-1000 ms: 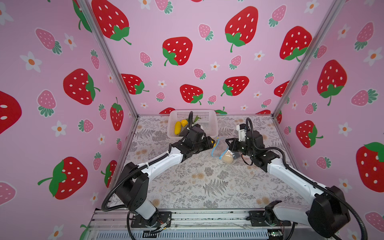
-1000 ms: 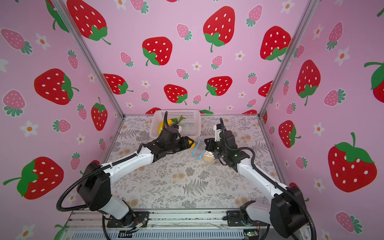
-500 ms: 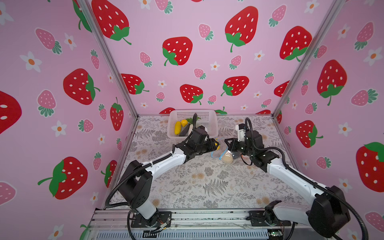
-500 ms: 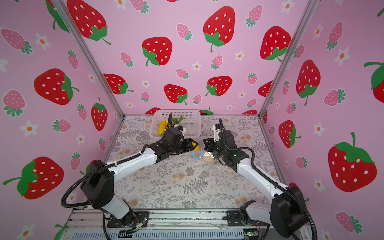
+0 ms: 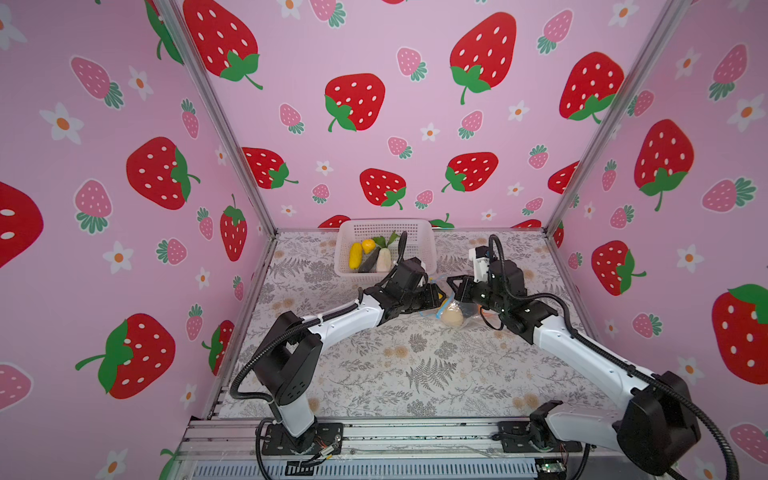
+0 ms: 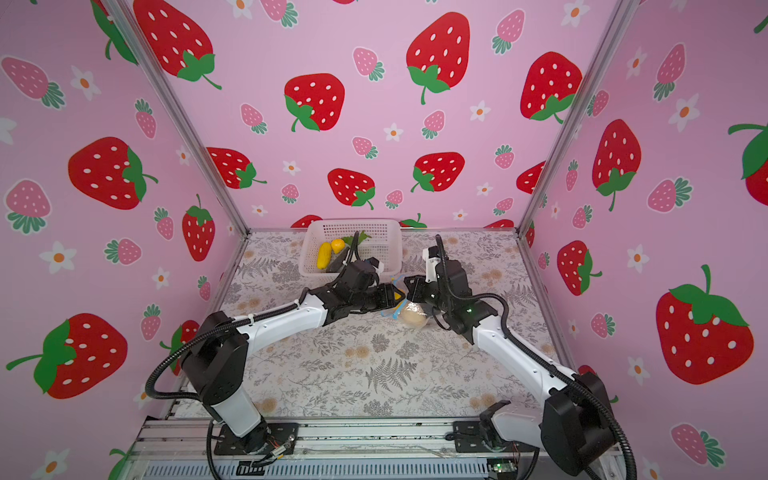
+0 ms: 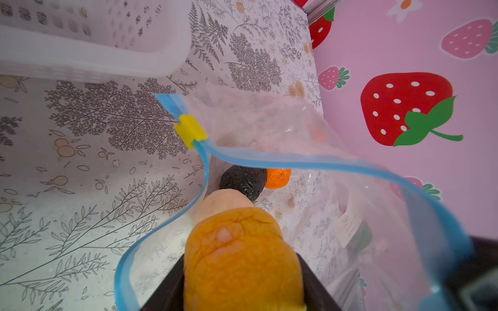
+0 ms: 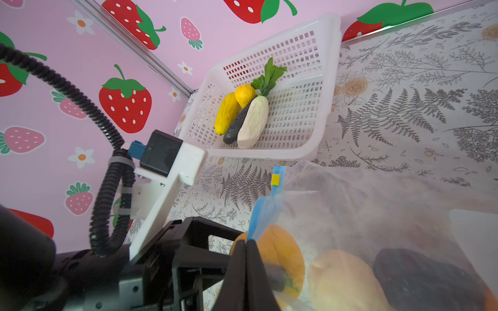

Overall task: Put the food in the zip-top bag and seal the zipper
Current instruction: 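Carry the yellow-orange fruit with the left gripper to the bag opening, then open the left gripper to drop the fruit into the bag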

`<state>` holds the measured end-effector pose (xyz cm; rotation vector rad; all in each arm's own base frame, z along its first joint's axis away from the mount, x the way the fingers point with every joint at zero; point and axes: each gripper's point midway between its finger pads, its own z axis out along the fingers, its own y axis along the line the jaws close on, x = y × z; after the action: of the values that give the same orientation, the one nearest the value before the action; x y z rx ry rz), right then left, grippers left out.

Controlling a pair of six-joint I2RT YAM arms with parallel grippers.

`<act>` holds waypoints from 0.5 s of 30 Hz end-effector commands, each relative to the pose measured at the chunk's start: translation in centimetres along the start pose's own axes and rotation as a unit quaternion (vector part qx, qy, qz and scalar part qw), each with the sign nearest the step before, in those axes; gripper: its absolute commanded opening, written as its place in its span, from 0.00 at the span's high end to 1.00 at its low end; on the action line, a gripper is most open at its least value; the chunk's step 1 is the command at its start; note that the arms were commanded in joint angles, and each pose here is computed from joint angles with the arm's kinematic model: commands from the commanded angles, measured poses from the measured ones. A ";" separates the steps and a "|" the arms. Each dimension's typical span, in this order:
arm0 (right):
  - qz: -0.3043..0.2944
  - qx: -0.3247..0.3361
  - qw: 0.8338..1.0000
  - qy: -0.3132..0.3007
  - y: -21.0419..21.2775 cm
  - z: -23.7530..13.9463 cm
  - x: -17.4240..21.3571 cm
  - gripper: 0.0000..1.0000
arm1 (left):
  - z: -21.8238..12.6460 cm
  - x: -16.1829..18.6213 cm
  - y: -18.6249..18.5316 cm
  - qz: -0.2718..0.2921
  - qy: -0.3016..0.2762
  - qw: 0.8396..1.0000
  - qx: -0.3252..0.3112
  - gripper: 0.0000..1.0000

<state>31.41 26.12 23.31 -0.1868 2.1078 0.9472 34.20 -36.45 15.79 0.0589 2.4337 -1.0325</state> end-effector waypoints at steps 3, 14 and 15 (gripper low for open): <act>-0.002 -0.018 1.000 -0.019 1.4 -0.2 -1.5 0.94 | 0.2 -0.6 -1.8 0.018 0.003 1.000 0.017 0.47; -0.003 -0.015 1.000 -0.019 1.2 -0.1 -1.4 0.94 | 0.6 -0.6 -1.8 0.020 0.007 1.000 0.015 0.25; -0.004 -0.016 1.000 -0.019 1.3 -0.1 -1.4 0.94 | 0.6 -0.6 -1.8 0.021 0.007 1.000 0.015 0.25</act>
<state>31.37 26.18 23.31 -0.1886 2.1079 0.9480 34.12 -37.10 15.71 0.1006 2.4460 -1.0348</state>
